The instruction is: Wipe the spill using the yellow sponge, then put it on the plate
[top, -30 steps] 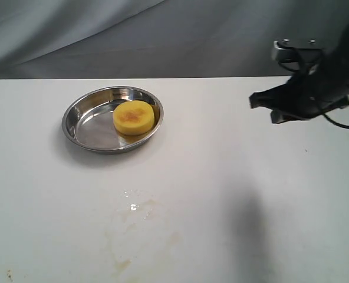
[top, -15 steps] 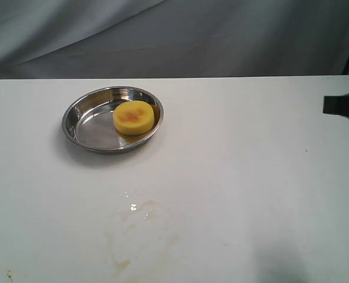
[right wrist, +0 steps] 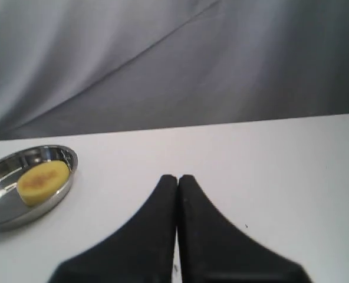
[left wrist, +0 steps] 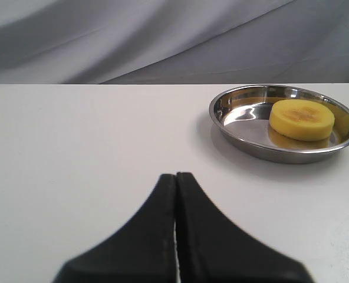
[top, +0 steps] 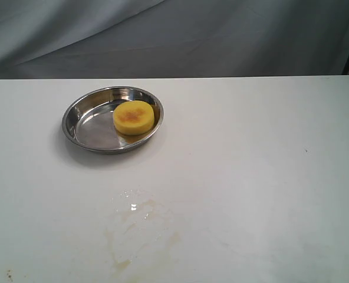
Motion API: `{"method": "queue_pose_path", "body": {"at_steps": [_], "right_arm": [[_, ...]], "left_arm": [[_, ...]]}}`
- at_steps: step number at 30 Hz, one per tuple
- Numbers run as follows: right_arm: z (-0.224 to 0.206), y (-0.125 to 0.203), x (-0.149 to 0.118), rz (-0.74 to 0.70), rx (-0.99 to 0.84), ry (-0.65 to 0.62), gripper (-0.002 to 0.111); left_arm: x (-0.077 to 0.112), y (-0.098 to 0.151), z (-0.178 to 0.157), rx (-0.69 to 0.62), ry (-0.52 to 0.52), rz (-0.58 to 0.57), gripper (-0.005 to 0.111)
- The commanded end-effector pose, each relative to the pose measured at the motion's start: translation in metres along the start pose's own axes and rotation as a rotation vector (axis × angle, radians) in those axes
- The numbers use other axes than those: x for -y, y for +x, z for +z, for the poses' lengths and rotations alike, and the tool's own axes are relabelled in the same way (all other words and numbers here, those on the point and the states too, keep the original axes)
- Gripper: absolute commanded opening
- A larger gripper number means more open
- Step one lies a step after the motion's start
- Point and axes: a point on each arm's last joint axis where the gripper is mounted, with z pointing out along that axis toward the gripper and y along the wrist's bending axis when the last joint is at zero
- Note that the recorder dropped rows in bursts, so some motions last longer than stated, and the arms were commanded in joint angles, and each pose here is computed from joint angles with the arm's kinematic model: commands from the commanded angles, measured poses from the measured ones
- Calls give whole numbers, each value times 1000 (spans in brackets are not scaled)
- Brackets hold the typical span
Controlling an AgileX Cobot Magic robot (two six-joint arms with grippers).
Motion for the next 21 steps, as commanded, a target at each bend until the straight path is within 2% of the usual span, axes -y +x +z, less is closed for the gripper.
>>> {"method": "queue_pose_path", "body": {"at_steps": [1,14,21], "right_arm": [[-14,-3,0,4,85,-4,0],[-19,-5,-1,5,117,-10,0],[-14,16,3,-10,79,7,0]], "left_arm": [[0,0,0,13,-1,-4,0],[0,0,0,13,-1,-4,0],[0,0,0,13,-1,-4,0]]}}
